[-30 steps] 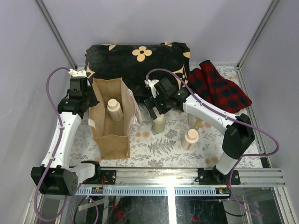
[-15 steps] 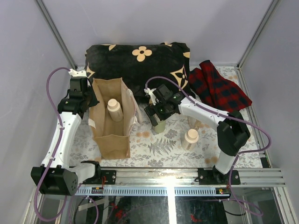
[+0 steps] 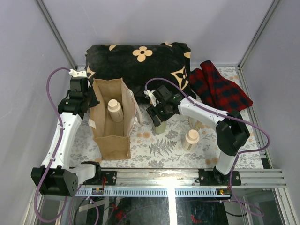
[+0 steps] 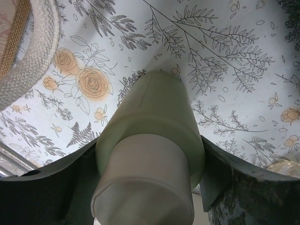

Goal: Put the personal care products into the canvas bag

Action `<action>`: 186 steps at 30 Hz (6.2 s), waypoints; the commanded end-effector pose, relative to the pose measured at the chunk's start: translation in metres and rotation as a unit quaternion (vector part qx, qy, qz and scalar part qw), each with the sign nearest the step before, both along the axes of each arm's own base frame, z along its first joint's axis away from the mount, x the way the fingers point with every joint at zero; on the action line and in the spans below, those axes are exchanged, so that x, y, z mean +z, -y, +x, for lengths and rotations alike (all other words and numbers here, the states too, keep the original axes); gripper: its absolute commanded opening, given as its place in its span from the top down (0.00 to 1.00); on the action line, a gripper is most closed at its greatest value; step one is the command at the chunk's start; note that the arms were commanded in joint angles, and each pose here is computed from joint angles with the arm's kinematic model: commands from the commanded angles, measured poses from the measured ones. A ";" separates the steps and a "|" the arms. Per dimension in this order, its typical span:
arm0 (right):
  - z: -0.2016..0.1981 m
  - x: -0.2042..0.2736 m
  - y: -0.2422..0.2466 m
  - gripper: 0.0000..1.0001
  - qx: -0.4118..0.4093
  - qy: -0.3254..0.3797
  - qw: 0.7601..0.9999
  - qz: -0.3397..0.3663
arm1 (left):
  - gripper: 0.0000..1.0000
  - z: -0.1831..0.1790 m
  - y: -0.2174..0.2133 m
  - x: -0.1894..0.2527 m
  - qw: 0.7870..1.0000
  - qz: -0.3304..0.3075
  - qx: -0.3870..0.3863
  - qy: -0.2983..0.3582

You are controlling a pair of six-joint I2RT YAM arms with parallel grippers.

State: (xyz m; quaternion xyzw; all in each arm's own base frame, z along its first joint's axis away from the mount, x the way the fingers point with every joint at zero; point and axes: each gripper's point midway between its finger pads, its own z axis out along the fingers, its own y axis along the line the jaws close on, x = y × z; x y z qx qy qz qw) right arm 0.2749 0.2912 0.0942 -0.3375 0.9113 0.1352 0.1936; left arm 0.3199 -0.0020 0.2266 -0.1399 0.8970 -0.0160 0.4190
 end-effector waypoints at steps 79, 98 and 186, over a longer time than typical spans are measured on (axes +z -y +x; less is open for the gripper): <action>0.005 0.197 -0.189 0.99 0.253 0.152 0.915 0.275 | 1.00 0.012 0.005 0.006 0.999 -0.025 -0.002 0.021; 0.030 0.107 -0.229 0.99 0.249 0.188 0.937 0.159 | 1.00 0.009 0.005 0.008 0.999 -0.030 0.002 0.024; 0.052 0.127 0.173 0.01 -0.379 0.131 0.915 -0.048 | 1.00 0.005 0.007 0.005 0.998 -0.041 0.002 0.037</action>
